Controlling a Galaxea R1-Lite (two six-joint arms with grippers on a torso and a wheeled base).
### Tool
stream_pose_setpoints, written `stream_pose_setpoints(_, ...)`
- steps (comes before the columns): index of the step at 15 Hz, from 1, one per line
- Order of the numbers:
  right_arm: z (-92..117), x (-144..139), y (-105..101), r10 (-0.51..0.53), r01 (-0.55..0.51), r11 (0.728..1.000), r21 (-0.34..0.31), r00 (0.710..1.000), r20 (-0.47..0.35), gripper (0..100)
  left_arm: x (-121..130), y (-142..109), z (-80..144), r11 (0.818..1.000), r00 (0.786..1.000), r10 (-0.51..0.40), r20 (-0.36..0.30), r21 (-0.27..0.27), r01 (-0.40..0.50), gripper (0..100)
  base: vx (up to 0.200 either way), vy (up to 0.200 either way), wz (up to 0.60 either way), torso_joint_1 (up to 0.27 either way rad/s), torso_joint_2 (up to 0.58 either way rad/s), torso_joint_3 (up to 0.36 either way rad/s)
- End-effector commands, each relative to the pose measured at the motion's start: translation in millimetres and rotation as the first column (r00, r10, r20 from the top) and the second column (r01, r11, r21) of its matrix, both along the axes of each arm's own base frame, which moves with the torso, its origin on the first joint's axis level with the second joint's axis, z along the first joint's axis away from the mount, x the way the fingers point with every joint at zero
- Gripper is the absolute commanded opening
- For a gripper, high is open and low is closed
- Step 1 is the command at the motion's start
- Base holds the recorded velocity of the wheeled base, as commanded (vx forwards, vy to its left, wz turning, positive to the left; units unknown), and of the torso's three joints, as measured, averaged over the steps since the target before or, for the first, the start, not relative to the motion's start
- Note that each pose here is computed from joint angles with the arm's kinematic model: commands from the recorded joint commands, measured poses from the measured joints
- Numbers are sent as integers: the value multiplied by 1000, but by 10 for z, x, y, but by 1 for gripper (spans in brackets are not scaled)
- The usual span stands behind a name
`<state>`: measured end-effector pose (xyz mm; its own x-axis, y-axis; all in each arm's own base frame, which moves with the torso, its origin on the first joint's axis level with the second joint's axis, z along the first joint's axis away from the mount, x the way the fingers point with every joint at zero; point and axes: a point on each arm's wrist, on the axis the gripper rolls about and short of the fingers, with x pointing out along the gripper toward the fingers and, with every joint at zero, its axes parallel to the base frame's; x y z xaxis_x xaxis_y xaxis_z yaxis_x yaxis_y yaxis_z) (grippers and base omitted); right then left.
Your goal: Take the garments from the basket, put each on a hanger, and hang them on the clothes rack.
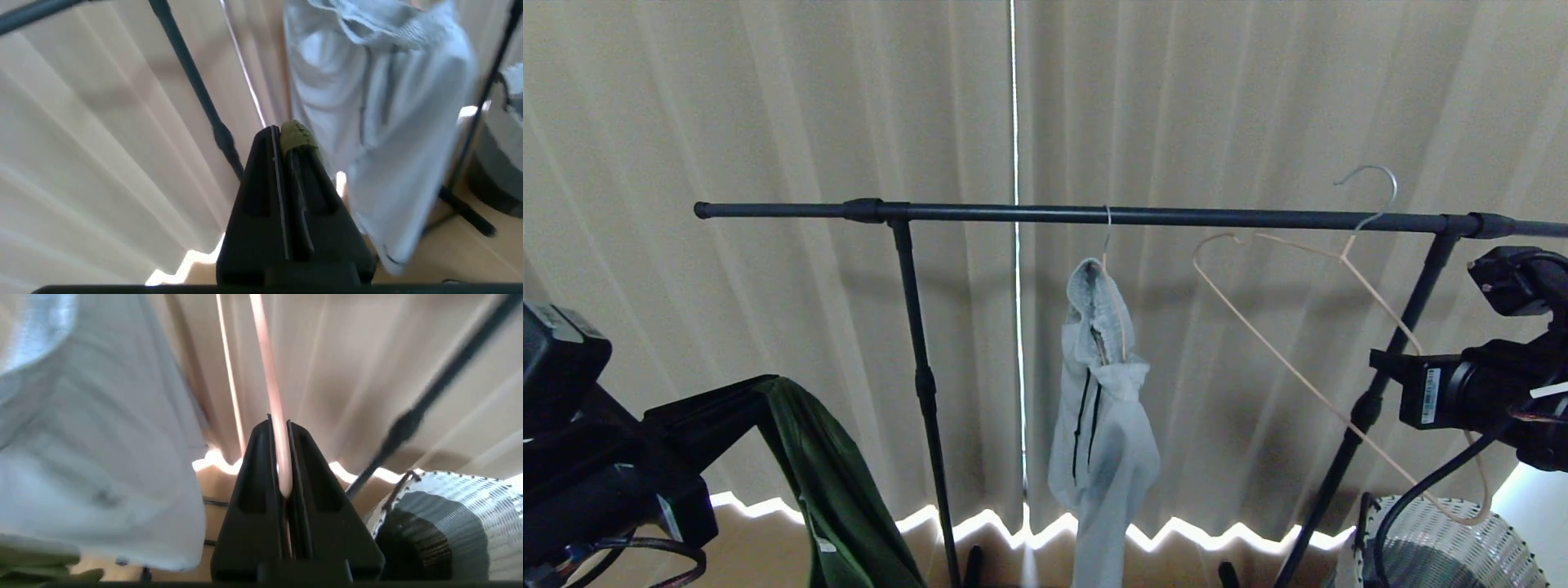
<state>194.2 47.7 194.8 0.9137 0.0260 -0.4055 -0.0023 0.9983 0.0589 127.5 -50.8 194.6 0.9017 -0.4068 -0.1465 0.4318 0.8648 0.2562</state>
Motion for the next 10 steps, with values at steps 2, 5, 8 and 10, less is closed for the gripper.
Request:
stream_pose_setpoints(2,-8,-89,-18,3,-3,1000,3,1000,8,0,0,0,-5,1000,1000,0,-1,1,0,0,-200,0,0,-10,2,5)
stream_pose_setpoints(5,-6,-159,-24,22,-22,1000,14,1000,19,0,21,-11,-24,1000,1000,-2,-14,7,2,0,-200,0,0,4,-1,-2)
stream_pose_setpoints(8,75,-254,29,107,-110,993,49,993,59,0,77,-33,-48,1000,1000,-4,-30,26,4,0,-200,0,0,4,-1,2)
stream_pose_setpoints(10,128,-318,121,195,-204,976,75,975,109,0,137,-58,-46,998,1000,-6,-29,59,7,0,0,0,0,0,0,0)
